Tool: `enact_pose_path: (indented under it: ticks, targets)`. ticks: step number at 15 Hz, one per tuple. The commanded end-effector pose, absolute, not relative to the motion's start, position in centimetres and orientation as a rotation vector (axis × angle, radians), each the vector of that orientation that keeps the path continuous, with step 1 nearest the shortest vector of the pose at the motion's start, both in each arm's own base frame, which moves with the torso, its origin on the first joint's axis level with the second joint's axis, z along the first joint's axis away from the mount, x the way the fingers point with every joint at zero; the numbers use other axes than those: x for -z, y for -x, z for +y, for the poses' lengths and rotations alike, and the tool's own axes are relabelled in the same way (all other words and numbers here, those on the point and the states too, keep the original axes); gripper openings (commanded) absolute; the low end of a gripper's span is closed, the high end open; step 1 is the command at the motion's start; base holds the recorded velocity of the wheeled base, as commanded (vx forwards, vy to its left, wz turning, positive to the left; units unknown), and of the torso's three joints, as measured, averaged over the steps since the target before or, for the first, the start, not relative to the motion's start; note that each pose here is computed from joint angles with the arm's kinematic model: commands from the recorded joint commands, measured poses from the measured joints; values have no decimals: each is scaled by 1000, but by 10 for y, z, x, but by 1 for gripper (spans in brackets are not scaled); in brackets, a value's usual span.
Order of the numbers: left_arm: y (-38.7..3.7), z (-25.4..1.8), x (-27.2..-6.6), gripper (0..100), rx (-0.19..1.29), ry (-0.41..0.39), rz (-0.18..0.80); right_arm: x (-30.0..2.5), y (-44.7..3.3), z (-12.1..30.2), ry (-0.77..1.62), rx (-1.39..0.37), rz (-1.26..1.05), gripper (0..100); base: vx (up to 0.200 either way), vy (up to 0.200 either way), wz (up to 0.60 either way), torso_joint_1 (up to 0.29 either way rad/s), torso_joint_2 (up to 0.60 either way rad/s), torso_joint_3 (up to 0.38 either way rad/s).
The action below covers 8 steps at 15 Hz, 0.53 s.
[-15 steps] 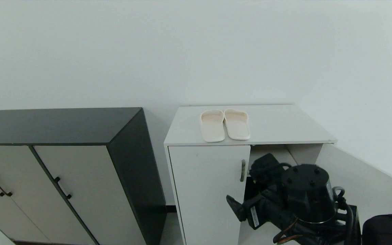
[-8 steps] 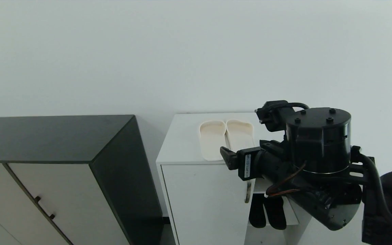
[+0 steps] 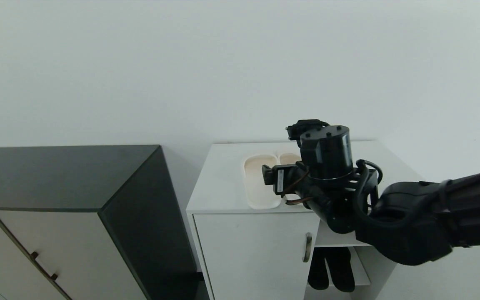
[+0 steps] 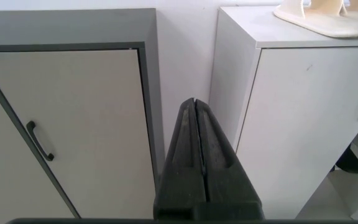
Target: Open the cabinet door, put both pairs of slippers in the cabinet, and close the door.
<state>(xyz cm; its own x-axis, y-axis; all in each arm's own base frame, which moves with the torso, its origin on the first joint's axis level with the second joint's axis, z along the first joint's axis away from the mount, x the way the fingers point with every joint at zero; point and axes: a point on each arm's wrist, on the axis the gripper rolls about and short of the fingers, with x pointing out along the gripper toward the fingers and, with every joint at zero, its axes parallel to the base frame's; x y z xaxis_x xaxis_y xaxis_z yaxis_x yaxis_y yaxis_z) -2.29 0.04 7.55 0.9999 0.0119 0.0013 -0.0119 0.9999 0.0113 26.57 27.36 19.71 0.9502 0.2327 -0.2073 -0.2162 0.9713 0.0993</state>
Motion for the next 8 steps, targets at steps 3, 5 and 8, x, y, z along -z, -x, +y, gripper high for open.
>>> enact_pose_path:
  ticks: [3,5,8]
  targets:
    - [23,0,-75,0,-12,-11,0,-169,-303,291,-43,-181,254,100,0,0,0,0,0,0]
    - [23,0,-75,0,-11,-11,0,-166,-314,296,-48,-172,250,100,0,0,0,0,0,0]
    - [23,0,-75,0,-11,-11,0,-161,-328,298,-31,-154,245,100,0,0,0,0,0,0]
